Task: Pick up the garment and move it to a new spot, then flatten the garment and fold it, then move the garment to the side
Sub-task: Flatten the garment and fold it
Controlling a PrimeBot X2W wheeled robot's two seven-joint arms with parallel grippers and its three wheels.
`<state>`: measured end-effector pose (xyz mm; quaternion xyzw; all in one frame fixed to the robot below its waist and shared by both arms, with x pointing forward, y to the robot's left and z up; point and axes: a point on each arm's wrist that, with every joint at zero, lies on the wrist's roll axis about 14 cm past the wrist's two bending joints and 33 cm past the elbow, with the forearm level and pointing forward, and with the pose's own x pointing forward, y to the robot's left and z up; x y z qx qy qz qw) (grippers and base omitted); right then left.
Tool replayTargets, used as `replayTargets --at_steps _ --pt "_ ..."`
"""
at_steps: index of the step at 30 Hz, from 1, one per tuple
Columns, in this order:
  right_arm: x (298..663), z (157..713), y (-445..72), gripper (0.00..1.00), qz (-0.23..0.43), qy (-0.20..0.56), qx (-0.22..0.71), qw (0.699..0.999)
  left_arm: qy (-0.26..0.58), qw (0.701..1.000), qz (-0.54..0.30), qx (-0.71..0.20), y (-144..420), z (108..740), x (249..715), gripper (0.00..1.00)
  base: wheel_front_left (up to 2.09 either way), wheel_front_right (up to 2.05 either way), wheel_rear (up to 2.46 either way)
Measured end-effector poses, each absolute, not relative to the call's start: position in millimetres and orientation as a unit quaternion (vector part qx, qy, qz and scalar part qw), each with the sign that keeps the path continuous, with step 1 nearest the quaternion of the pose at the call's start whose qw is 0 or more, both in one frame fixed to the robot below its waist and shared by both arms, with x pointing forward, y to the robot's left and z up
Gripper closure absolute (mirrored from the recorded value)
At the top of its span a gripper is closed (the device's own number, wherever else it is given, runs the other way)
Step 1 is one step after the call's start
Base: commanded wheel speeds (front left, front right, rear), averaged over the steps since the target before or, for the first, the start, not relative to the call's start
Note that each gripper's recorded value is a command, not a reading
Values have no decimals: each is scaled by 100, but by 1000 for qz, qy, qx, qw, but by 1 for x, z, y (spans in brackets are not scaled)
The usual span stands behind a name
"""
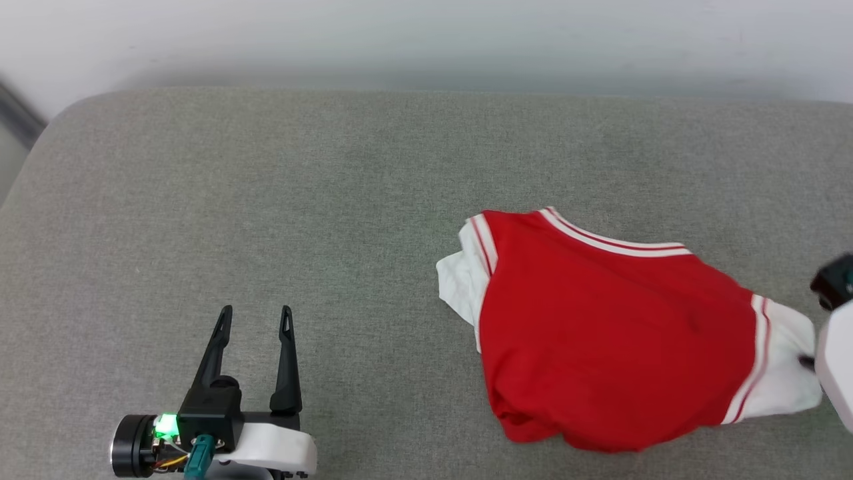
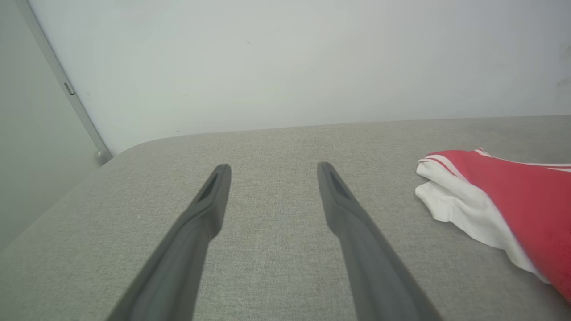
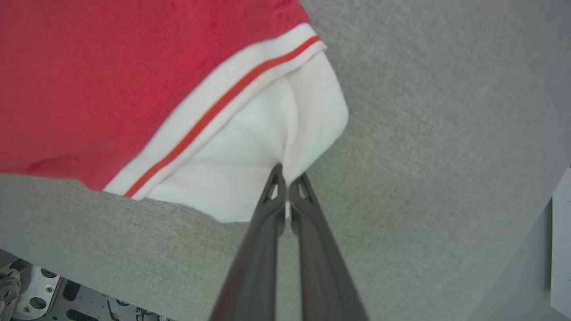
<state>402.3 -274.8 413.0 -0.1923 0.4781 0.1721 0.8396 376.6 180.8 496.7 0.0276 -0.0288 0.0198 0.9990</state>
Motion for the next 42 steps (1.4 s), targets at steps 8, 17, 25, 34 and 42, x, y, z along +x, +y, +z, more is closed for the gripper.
replayTargets --at_steps 8,17,25,34,42 --pt "362 369 -294 11 138 539 -158 816 -27 999 20 29 182 496 377 0 0 0 0" --pt "438 457 -287 0 130 321 -170 923 -35 999 9 33 176 500 378 0 0 0 0" --pt "491 564 -253 0 131 29 -159 978 -52 998 5 47 182 511 390 0 0 0 0" --pt "474 613 -192 0 123 -158 -114 973 -84 994 -15 73 183 531 414 0 0 0 0" --pt "436 611 -163 0 115 -196 -65 972 -124 986 -67 94 170 562 452 0 0 0 0"
